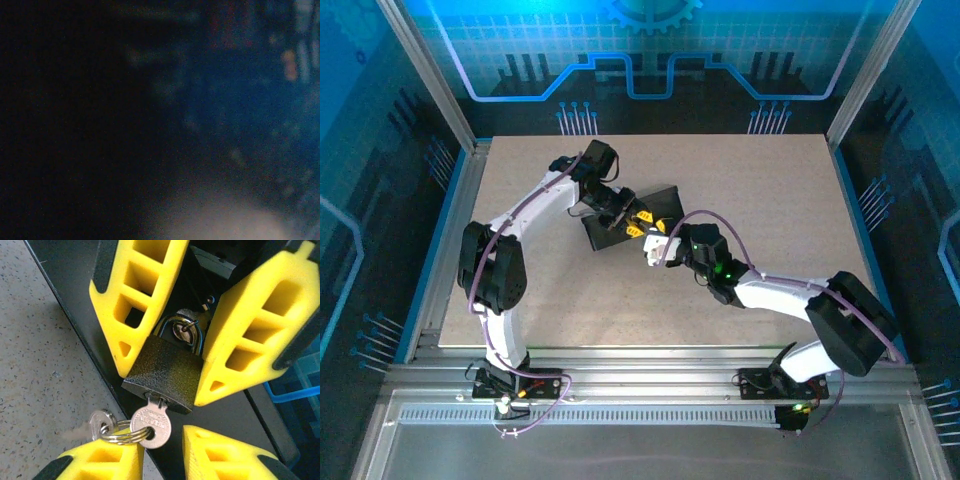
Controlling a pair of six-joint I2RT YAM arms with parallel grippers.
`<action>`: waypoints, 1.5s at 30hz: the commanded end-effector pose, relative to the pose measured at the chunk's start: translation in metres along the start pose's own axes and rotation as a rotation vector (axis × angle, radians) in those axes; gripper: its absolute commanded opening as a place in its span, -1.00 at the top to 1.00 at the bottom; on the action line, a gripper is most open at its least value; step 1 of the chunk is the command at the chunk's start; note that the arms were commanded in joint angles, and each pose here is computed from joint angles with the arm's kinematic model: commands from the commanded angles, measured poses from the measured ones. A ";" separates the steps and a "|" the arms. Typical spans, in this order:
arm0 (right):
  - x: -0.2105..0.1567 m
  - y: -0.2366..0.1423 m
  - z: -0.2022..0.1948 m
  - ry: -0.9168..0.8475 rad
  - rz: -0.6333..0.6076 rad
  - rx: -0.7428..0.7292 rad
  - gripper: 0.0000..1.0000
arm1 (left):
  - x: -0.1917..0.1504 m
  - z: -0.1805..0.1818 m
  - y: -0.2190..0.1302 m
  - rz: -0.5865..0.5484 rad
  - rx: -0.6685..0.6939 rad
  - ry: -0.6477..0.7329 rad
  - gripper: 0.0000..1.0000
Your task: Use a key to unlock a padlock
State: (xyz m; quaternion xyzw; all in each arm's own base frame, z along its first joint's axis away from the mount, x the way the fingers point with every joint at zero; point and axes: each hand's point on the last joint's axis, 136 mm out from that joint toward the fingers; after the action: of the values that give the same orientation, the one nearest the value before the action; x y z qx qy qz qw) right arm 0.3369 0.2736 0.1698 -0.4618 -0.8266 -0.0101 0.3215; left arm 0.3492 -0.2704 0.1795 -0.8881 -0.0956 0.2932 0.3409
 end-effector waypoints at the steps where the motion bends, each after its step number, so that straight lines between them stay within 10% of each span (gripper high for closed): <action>1: 0.029 -0.010 -0.023 -0.009 -0.097 -0.077 0.47 | -0.003 -0.002 -0.004 0.028 -0.022 -0.008 1.00; 26: 0.013 0.000 -0.011 -0.035 -0.045 -0.054 0.68 | -0.008 -0.004 -0.007 0.033 -0.042 0.000 1.00; 45: -0.015 0.007 -0.012 0.500 0.008 0.048 1.00 | -0.007 -0.003 -0.006 0.023 -0.050 0.009 1.00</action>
State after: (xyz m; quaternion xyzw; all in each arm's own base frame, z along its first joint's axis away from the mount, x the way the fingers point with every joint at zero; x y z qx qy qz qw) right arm 0.3354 0.2848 0.1742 -0.4113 -0.7927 -0.0542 0.4467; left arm 0.3592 -0.2725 0.1778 -0.8955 -0.1068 0.2829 0.3266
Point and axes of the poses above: each hand's point on the last joint's axis, 136 mm out from that joint toward the fingers, its own y axis out along the fingers, its own z axis along the line the jaws close on, x = y × z, and after that the axes turned 1 degree about y, right-handed
